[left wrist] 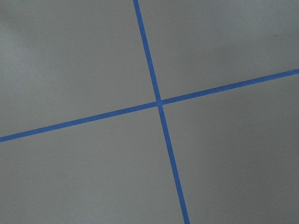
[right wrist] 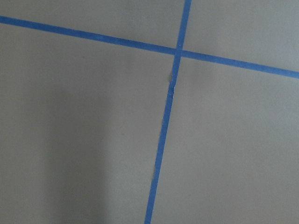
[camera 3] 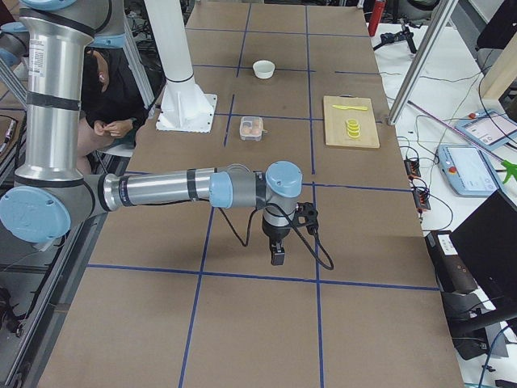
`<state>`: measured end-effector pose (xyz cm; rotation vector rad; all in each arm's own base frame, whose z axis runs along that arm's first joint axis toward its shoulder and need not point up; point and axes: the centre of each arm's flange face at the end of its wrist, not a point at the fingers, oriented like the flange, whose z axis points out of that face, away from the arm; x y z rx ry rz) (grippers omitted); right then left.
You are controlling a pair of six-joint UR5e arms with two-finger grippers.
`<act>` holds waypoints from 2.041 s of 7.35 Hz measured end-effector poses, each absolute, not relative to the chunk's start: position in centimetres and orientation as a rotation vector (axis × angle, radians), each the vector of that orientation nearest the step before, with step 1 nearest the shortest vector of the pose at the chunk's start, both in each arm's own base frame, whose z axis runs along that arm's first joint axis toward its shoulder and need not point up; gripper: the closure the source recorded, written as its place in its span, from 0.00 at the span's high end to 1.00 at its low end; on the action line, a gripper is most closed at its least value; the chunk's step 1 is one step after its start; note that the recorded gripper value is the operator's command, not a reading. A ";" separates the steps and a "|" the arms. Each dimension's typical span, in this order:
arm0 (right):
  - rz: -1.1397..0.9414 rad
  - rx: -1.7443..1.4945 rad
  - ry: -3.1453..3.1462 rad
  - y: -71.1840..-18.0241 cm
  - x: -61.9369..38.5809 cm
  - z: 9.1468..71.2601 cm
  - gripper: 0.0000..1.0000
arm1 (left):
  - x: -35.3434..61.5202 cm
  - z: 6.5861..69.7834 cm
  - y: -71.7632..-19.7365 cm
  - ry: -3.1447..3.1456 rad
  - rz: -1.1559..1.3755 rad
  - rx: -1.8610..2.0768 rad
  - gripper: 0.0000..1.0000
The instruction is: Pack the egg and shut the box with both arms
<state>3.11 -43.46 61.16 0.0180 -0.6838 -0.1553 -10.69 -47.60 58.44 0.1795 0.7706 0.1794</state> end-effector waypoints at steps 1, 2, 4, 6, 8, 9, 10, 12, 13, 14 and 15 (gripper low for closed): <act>-0.142 -0.005 -0.687 -42.6 3.4 62.3 1.00 | -10.7 58.6 -47.5 0.772 0.178 0.176 1.00; -0.127 -0.039 -0.697 -41.6 3.5 64.1 1.00 | -10.7 58.7 -47.4 0.773 0.177 0.173 1.00; -0.113 -0.074 -0.707 -40.7 3.5 66.1 1.00 | -10.6 58.9 -47.2 0.775 0.175 0.167 1.00; -0.110 -0.077 -0.709 -40.8 3.5 66.3 1.00 | -10.6 59.4 -46.8 0.776 0.171 0.157 1.00; -0.111 -0.074 -0.709 -41.0 3.5 66.2 1.00 | -10.5 59.5 -46.7 0.777 0.169 0.154 1.00; -0.111 -0.074 -0.709 -41.0 3.5 66.2 1.00 | -10.5 59.6 -46.7 0.777 0.169 0.152 1.00; -0.111 -0.074 -0.709 -41.0 3.5 66.2 1.00 | -10.5 59.6 -46.7 0.777 0.168 0.152 1.00; -0.112 -0.073 -0.710 -41.0 3.5 66.1 1.00 | -10.5 59.8 -46.5 0.778 0.167 0.149 1.00; -0.112 -0.072 -0.710 -41.1 3.5 66.1 1.00 | -10.5 59.9 -46.4 0.778 0.166 0.147 1.00; -0.112 -0.072 -0.710 -41.1 3.5 66.1 1.00 | -10.5 60.0 -46.3 0.778 0.166 0.146 1.00; -0.112 -0.071 -0.711 -41.1 3.5 66.0 1.00 | -10.5 60.0 -46.3 0.778 0.167 0.146 1.00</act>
